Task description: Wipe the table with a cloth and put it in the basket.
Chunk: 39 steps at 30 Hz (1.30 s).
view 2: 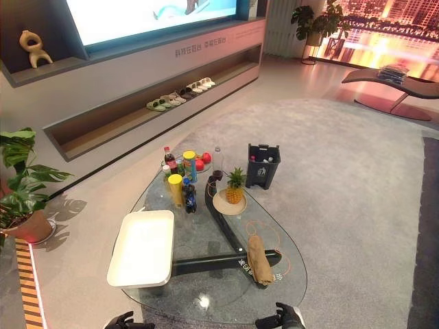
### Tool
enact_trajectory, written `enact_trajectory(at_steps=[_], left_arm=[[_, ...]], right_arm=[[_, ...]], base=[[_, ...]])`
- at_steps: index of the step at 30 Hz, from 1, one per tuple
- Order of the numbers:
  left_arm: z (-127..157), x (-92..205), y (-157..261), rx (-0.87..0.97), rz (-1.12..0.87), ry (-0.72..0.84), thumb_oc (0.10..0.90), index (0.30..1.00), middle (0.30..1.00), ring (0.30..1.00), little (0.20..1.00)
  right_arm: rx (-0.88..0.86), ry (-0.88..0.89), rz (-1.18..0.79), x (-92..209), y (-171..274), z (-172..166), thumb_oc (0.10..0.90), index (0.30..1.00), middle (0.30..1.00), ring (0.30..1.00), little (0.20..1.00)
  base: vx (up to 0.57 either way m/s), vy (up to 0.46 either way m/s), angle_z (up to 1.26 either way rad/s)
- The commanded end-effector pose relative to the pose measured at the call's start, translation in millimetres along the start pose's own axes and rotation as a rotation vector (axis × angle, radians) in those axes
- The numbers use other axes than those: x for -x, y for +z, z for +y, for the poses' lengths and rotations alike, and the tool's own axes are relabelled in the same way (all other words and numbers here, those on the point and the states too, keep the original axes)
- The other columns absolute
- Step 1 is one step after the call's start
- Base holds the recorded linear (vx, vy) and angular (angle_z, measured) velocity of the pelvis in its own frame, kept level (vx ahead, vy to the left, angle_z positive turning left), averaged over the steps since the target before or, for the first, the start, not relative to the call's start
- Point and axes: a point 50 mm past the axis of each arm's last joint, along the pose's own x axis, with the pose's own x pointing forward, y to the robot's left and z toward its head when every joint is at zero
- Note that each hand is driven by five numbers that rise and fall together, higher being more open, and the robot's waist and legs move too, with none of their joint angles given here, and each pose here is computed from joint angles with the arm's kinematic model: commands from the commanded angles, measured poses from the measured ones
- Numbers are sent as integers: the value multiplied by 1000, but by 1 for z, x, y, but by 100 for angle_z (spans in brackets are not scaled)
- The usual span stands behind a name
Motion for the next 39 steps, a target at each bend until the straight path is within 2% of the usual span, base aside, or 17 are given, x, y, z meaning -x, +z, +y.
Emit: enact_trajectory(at_steps=[1, 8, 18, 21, 32, 39], left_arm=[[13, -4, 30, -7, -91, 27, 800, 900, 900, 900, 900], [10, -4, 44, -38, -118, 12, 800, 900, 900, 900, 900], [2, -2, 98, -10, -243, -9, 800, 900, 900, 900, 900], [-2, -1, 109, 3, -273, -12, 800, 900, 900, 900, 900], [-16, 8, 148, 67, -383, -9, 800, 900, 900, 900, 900], [-34, 18, 175, 119, -450, -23, 800, 900, 900, 900, 900]], right_arm=[[-38, -113, -217, -5, 54, -22, 800, 900, 900, 900, 900], [14, -183, -382, -1, 97, -31, 800, 900, 900, 900, 900], [55, -359, -641, 19, 189, -44, 800, 900, 900, 900, 900], [43, -406, -679, 24, 203, -49, 800, 900, 900, 900, 900], [-107, -526, -873, 53, 258, -76, 800, 900, 900, 900, 900], [-267, -724, -923, 83, 293, -94, 800, 900, 900, 900, 900]], base=[[81, -23, -7], [30, -7, -2], [-142, 35, 10], [-102, 42, 8], [-55, 40, 17], [-57, 60, 3]])
